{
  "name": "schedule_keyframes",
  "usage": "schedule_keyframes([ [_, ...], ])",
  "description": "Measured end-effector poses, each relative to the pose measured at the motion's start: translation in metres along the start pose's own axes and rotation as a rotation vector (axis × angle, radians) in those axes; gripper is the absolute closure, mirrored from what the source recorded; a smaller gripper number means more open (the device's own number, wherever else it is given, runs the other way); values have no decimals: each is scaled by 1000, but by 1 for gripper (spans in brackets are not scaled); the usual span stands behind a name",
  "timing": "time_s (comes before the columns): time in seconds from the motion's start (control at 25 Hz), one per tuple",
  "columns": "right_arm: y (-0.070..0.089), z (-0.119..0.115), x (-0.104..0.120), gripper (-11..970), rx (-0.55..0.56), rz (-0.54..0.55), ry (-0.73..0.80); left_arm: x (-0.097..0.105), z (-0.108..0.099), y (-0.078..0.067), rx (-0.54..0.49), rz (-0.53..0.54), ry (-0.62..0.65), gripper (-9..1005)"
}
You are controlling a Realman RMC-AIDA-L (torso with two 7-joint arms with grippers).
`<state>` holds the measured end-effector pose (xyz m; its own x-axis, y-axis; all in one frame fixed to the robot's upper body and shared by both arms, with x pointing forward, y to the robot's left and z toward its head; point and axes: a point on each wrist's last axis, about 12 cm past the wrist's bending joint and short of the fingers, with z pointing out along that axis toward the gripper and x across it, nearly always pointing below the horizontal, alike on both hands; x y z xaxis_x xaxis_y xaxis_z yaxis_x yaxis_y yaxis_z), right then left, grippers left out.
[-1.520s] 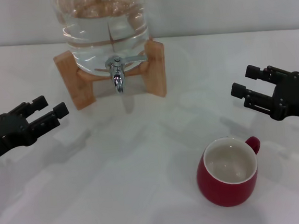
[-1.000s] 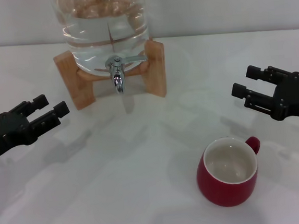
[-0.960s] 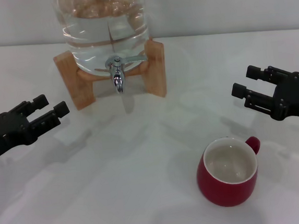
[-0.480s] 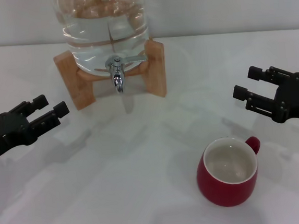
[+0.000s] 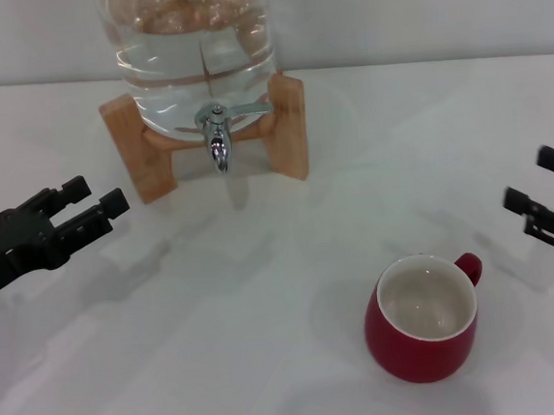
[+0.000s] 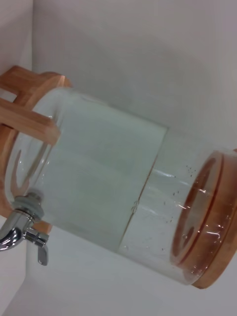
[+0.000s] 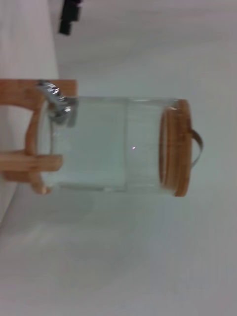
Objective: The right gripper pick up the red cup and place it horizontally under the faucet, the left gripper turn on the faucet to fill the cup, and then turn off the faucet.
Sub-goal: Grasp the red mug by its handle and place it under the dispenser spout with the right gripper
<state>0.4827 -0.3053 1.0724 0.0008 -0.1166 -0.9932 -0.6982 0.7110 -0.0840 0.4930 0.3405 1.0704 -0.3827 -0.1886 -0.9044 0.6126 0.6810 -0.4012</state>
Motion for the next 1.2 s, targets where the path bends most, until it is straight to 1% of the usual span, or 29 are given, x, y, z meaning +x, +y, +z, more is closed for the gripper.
schedule_keyframes([
  [0.24,6,-23,13,326,45,-4,37,-1,1,-1,11,-1,1,181],
  [0.48,19,-34,25,325,32,7,43,-2,2,0,12,5,3,181],
  [0.68,27,-33,38,325,23,22,62,-2,3,0,13,8,8,181],
  [0.92,27,-27,39,325,8,25,61,8,-1,0,2,-5,60,181],
  [1.2,25,-18,36,326,-9,-9,52,14,-7,-1,-7,-20,66,181],
])
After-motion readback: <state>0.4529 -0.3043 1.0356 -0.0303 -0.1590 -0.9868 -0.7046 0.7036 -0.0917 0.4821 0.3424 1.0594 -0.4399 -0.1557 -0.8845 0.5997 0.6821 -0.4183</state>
